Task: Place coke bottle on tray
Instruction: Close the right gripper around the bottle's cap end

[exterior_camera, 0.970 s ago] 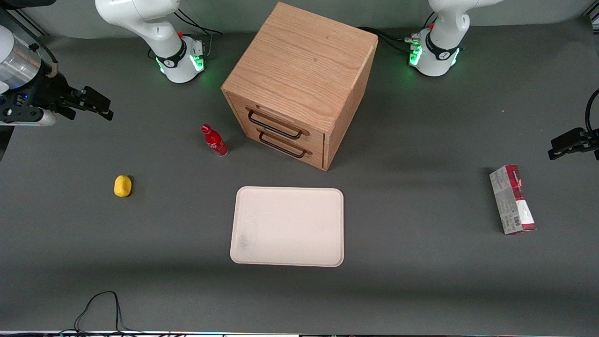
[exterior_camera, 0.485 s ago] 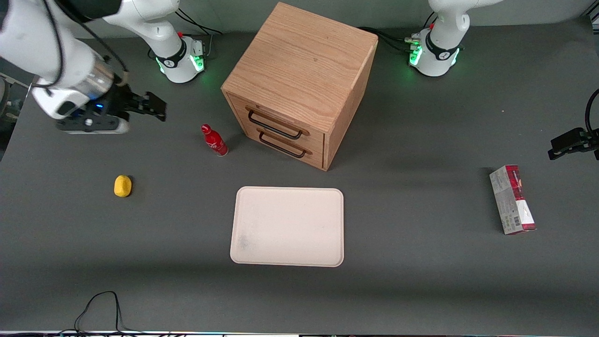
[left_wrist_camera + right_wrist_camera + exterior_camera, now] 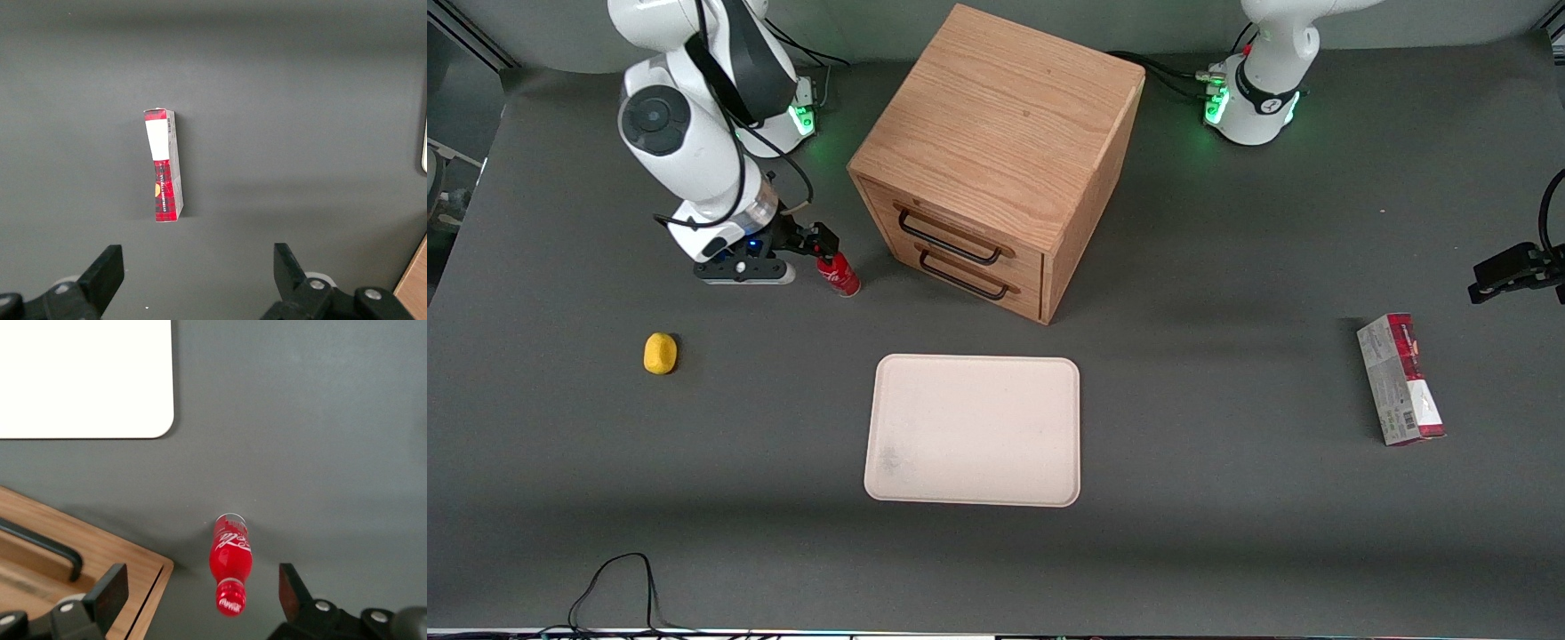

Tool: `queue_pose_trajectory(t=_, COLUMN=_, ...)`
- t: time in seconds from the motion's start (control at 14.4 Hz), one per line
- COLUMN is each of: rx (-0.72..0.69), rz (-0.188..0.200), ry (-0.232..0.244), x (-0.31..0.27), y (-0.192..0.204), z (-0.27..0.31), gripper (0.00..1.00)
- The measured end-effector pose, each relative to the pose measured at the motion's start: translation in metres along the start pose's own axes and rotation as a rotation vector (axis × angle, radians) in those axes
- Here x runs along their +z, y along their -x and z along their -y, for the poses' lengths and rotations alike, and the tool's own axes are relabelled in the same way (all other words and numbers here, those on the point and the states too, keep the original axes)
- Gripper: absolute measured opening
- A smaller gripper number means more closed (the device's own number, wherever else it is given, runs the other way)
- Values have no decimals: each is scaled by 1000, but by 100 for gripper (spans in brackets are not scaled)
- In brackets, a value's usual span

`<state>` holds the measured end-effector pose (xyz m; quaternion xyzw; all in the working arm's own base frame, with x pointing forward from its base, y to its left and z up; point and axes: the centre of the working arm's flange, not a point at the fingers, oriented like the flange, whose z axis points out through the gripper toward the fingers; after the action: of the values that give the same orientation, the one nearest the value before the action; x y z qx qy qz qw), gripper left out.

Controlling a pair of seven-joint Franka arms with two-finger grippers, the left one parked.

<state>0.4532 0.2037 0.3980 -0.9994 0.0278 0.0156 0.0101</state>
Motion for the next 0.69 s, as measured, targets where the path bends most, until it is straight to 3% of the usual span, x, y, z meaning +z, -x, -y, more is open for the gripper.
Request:
queue_pose_trajectory(t=0.14, rx=-1, rz=-13, ry=0, x=36, y=17, z=-8, gripper=100)
queue_pose_trajectory(t=0.42, rx=-18, rz=34, ry=29, x=77, y=44, z=-14, gripper=100)
queue_pose_trajectory(t=0.69, rx=-35, rz=48, ry=45, x=85, y=60, z=-5, gripper=100)
